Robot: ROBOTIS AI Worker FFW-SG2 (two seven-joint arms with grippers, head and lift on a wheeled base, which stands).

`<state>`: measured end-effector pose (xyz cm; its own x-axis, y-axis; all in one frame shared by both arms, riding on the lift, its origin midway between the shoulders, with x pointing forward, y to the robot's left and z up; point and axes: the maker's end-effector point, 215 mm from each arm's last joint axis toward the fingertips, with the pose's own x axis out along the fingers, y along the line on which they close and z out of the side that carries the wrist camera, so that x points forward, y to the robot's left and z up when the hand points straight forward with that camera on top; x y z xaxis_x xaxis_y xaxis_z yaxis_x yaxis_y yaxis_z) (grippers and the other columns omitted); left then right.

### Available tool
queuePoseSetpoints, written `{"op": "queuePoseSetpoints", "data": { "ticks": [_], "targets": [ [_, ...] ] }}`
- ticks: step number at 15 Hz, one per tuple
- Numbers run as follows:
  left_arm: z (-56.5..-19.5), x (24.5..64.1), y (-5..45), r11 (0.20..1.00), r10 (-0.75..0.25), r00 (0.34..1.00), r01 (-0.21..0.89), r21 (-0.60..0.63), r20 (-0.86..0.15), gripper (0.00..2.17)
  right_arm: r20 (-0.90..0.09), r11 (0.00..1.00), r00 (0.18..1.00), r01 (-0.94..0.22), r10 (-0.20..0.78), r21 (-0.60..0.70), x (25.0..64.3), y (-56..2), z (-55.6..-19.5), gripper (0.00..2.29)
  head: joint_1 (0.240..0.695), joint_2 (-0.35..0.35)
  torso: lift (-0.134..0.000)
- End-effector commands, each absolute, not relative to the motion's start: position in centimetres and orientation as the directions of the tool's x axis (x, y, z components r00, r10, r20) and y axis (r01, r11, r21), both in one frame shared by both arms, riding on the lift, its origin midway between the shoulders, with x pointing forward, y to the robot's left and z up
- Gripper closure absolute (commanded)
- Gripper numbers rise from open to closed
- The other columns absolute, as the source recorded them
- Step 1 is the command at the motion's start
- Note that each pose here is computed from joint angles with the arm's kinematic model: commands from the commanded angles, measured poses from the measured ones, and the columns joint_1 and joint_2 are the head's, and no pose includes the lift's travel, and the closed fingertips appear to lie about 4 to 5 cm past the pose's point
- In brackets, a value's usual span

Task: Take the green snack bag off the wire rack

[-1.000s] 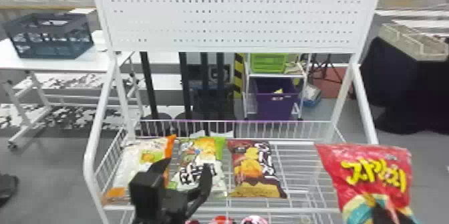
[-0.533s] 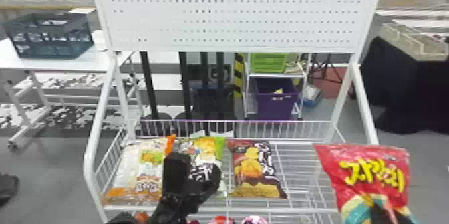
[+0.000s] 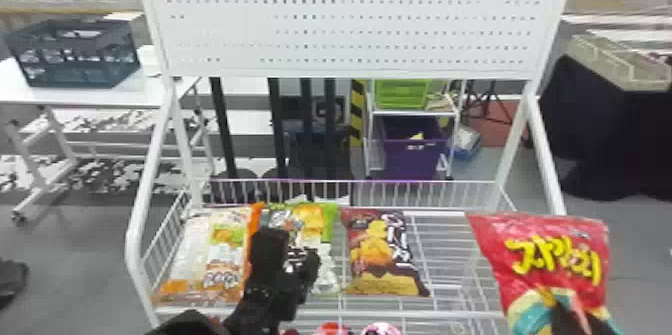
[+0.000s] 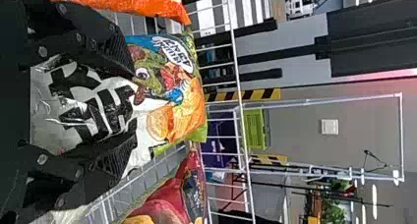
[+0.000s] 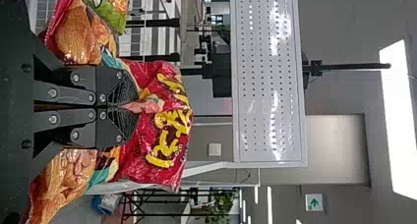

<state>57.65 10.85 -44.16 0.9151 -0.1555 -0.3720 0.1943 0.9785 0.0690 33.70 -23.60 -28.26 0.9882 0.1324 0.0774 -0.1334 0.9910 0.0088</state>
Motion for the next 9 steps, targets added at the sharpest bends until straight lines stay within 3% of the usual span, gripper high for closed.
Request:
{"op": "queuePoseSetpoints", "data": {
  "ticks": [1, 6, 9],
  "targets": [
    [-44.1, 57.4, 10.7, 0.977, -0.166, 0.913, 0.203, 0.061, -0.374, 1.69, 0.080, 0.991, 0.988, -0.135, 0.134, 0.009, 33.8, -23.6, -28.1, 2.23, 0.499, 0.000, 0.000],
    [-42.3, 56.3, 10.6, 0.978, -0.181, 0.923, 0.205, 0.037, -0.338, 1.71, 0.085, 0.991, 0.988, -0.133, 0.132, 0.008, 33.9, -23.6, -28.0, 2.23, 0.499, 0.000, 0.000],
    [-38.0, 55.4, 12.1, 0.986, -0.152, 0.958, 0.165, 0.034, -0.244, 1.71, 0.088, 0.991, 0.987, -0.134, 0.133, 0.009, 34.0, -23.5, -27.9, 2.23, 0.499, 0.000, 0.000]
  ]
}}
